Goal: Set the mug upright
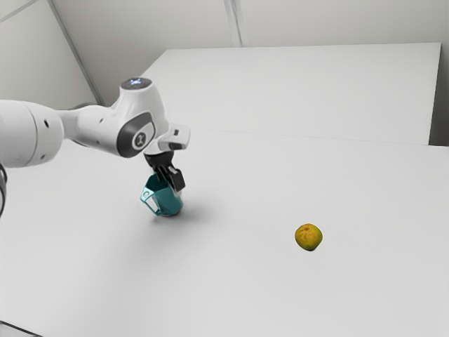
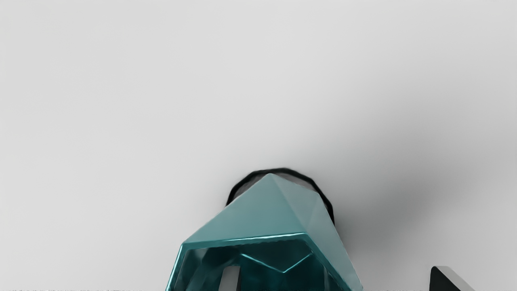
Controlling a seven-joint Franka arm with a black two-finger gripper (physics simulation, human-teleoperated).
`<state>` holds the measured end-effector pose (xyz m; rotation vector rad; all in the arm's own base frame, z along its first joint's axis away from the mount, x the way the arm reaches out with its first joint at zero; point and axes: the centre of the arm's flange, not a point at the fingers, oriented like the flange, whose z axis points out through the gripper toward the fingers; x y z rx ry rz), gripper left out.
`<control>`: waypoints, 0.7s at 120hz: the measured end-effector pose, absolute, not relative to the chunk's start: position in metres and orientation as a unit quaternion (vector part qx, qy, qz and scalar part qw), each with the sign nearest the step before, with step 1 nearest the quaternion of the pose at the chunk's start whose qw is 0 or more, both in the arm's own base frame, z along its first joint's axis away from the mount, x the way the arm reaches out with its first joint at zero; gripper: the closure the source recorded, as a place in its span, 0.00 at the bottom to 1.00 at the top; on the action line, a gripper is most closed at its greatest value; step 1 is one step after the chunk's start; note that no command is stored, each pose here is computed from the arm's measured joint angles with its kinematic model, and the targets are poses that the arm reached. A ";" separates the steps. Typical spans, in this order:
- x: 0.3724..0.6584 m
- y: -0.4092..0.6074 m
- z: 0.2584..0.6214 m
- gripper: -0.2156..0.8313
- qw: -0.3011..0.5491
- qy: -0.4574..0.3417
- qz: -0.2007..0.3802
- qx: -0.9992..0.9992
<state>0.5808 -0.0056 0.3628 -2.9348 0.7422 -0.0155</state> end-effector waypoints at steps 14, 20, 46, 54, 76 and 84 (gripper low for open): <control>0.583 -0.002 0.385 0.26 0.053 0.232 -0.024 -0.971; 0.587 -0.001 0.397 0.25 0.048 0.224 -0.033 -0.973; 0.601 0.003 0.466 0.22 0.044 0.190 -0.059 -0.979; 0.605 0.004 0.492 0.22 0.047 0.180 -0.062 -0.981; 0.601 0.024 0.549 0.21 0.050 0.147 -0.060 -0.986; 0.598 0.027 0.568 0.21 0.052 0.140 -0.061 -0.987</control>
